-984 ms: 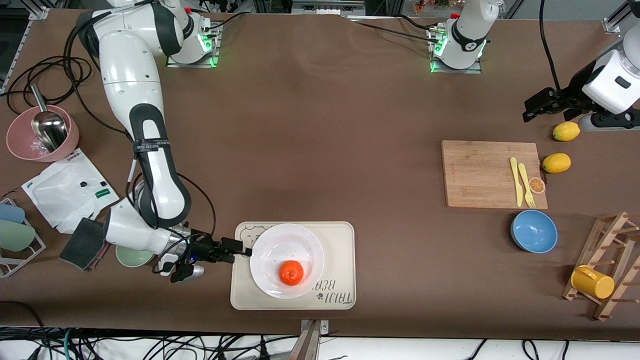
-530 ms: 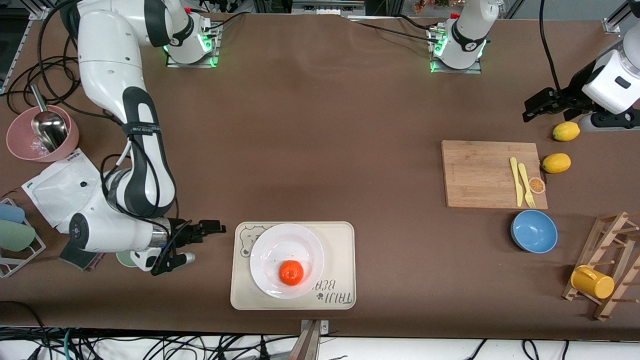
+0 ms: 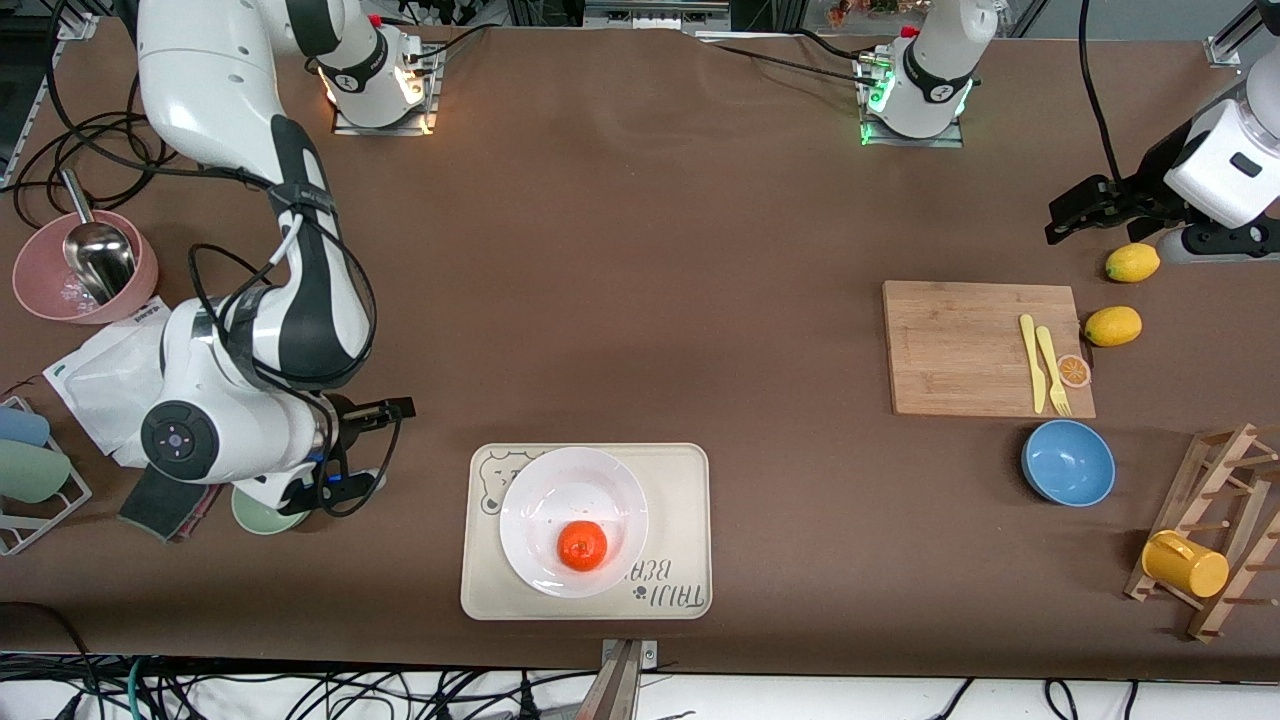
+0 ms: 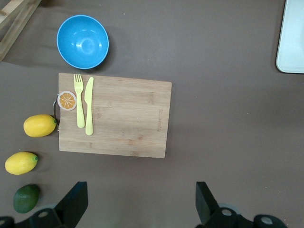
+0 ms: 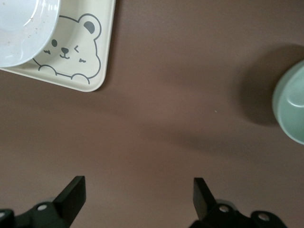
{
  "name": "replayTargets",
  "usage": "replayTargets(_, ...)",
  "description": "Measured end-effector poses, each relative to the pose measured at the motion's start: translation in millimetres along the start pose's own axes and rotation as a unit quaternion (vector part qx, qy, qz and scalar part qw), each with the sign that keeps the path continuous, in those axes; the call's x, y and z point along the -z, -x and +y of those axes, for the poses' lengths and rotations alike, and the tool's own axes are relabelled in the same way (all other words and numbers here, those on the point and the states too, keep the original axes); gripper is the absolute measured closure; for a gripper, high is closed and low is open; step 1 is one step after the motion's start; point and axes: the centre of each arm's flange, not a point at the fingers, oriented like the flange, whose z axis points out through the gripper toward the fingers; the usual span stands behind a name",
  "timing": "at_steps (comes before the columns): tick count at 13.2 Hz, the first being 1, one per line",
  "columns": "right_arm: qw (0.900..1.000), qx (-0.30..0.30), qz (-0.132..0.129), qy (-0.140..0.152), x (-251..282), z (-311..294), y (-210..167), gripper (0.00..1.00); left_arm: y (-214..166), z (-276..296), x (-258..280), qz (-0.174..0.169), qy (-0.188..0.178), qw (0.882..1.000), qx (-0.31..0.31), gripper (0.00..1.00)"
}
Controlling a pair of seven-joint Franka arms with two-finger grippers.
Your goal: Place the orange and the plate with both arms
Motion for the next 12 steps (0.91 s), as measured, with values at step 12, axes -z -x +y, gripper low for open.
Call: replayTargets(12, 0.996, -0.075, 0.015, 0.043, 135.7, 63.1, 155.6, 0.00, -0.2, 0.4, -0.2, 0.000, 0.000, 1.000, 0.000, 0.00)
